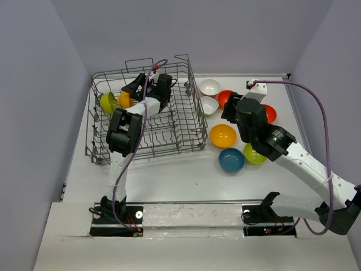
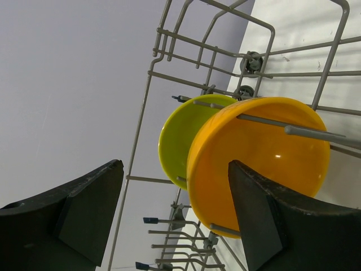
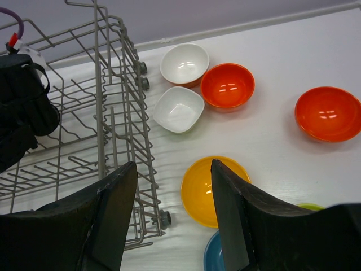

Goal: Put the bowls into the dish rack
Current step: Insert the bowl into the dish rack.

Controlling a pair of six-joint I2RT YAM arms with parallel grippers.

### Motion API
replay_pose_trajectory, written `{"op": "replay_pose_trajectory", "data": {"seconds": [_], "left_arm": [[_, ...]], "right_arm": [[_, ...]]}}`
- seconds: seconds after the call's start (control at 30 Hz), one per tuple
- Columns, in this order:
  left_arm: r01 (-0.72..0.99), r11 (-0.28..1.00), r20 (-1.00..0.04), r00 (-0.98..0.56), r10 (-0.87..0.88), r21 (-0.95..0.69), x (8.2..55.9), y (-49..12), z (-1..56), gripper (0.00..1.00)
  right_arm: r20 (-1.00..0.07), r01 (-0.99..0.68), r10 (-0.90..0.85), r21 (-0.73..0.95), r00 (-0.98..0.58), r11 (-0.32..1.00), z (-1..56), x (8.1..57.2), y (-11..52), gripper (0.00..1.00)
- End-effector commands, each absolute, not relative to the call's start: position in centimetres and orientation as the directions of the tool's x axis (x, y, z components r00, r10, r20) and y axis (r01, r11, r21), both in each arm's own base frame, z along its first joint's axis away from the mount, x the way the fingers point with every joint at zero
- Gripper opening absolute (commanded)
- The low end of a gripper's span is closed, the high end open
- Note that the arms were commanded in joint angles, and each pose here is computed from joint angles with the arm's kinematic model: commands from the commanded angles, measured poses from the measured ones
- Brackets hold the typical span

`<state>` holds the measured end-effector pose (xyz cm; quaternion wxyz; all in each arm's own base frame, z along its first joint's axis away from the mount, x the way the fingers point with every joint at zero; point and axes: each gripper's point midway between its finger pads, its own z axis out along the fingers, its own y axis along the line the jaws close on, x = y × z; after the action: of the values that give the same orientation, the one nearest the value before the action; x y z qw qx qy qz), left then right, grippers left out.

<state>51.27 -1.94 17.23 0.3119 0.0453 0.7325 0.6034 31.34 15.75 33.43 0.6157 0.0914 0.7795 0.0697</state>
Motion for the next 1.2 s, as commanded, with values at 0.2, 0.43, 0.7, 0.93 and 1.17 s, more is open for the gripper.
{"op": "replay_pose_trajectory", "data": {"seconds": [0.2, 0.43, 0.7, 0.93, 1.17], "left_arm": [[-0.371, 0.314, -0.48, -0.761, 0.437, 0.874, 51.7, -3.0, 19.2, 0.89], [-0.374, 0.326, -0.49, -0.753, 0.44, 0.868, 51.8, -3.4, 19.5, 0.88], [-0.387, 0.34, -0.509, -0.74, 0.44, 0.857, 51.6, -3.6, 20.5, 0.88], [-0.399, 0.358, -0.53, -0.721, 0.447, 0.844, 51.4, -4.3, 21.7, 0.89], [-0.418, 0.379, -0.559, -0.697, 0.449, 0.825, 51.2, -4.7, 23.2, 0.89]], "right_arm": [[-0.944, 0.049, 0.287, 0.283, -0.163, 0.958, 35.5, 31.2, 15.6, 0.61], [-0.944, 0.049, 0.287, 0.282, -0.162, 0.958, 35.6, 31.3, 15.6, 0.61], [-0.945, 0.05, 0.287, 0.283, -0.158, 0.958, 35.7, 31.3, 15.6, 0.61], [-0.945, 0.053, 0.287, 0.282, -0.156, 0.958, 35.8, 31.3, 15.6, 0.61], [-0.944, 0.054, 0.29, 0.285, -0.155, 0.957, 35.8, 31.3, 15.5, 0.61]]}}
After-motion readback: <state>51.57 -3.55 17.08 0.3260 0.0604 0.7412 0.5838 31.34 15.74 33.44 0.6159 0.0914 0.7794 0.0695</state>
